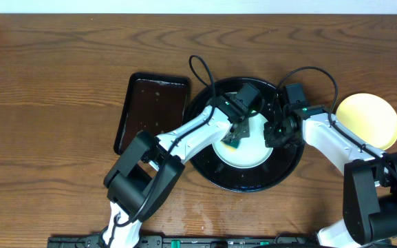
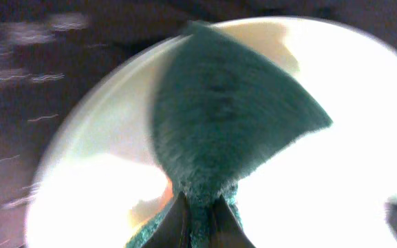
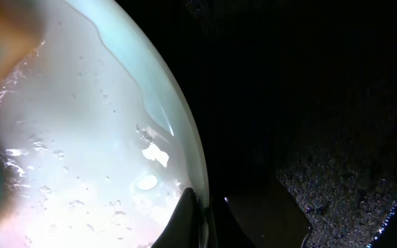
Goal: Clean dirty plates on tray and stack at the side
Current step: 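Scrub the pale green plate with the sponge while right gripper holds rim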
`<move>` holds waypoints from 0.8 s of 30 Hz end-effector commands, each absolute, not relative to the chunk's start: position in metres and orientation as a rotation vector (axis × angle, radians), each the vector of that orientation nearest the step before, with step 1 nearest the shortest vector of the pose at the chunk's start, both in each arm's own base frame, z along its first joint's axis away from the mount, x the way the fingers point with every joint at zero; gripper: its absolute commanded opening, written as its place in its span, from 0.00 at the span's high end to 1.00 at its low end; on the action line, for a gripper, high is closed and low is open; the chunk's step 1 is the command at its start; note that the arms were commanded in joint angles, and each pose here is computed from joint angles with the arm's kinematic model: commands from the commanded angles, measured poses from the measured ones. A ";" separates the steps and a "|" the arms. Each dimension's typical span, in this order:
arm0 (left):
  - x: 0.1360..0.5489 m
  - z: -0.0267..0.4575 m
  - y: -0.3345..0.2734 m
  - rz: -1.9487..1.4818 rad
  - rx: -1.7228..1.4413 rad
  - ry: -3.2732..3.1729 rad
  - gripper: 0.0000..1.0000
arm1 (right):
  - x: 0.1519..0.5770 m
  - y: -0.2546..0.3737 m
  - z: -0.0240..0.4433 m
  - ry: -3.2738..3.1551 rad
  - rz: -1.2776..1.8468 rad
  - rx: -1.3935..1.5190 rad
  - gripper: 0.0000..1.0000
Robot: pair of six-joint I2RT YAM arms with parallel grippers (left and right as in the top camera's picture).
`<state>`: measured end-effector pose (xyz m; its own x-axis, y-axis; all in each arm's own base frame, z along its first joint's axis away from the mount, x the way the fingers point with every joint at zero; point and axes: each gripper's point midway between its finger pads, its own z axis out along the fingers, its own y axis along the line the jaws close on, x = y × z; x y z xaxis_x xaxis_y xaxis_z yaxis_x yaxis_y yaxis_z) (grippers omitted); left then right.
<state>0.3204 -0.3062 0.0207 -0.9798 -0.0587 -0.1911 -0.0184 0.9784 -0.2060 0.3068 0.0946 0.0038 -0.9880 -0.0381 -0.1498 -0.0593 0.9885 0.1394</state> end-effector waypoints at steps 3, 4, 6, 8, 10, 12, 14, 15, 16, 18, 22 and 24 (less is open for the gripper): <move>0.280 0.007 -0.360 -0.752 0.019 3.101 0.92 | 0.297 0.087 -0.012 3.034 0.129 -0.117 0.99; 0.274 0.009 -0.367 -0.794 0.011 3.118 0.92 | 0.297 0.087 -0.012 3.034 0.129 -0.117 0.99; 0.269 0.011 -0.371 -0.826 0.028 3.126 0.92 | 0.297 0.087 -0.012 3.035 0.129 -0.116 0.99; 0.263 0.014 -0.376 -0.871 0.046 3.142 0.92 | 0.297 0.087 -0.012 3.035 0.129 -0.117 0.99; 0.259 0.016 -0.378 -0.905 0.054 3.153 0.92 | 0.297 0.087 -0.012 3.035 0.128 -0.117 0.99; 0.258 0.015 -0.378 -0.905 0.071 3.154 0.92 | 0.296 0.087 -0.012 3.037 0.128 -0.116 0.99; 0.260 0.012 -0.374 -0.873 0.078 3.148 0.92 | 0.296 0.087 -0.012 3.039 0.128 -0.116 0.99; 0.262 0.008 -0.370 -0.836 0.067 3.146 0.92 | 0.296 0.087 -0.012 3.039 0.128 -0.116 0.99; 0.263 0.004 -0.365 -0.797 0.053 3.146 0.92 | 0.296 0.087 -0.012 3.039 0.127 -0.116 0.99; 0.269 -0.004 -0.348 -0.679 0.010 3.148 0.92 | 0.296 0.087 -0.012 3.040 0.127 -0.116 0.99; 0.291 -0.020 -0.286 -0.279 -0.134 3.128 0.92 | 0.296 0.086 -0.012 3.041 0.127 -0.116 0.99; 0.299 -0.021 -0.262 -0.151 -0.185 3.114 0.92 | 0.296 0.086 -0.012 3.041 0.127 -0.116 0.99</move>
<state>0.2797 -0.3398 0.0172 -0.9986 -0.0134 0.0505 -0.0320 0.9209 -0.3886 0.3070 0.0945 0.0039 -0.9879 -0.0381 -0.1503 -0.0592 0.9886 0.1387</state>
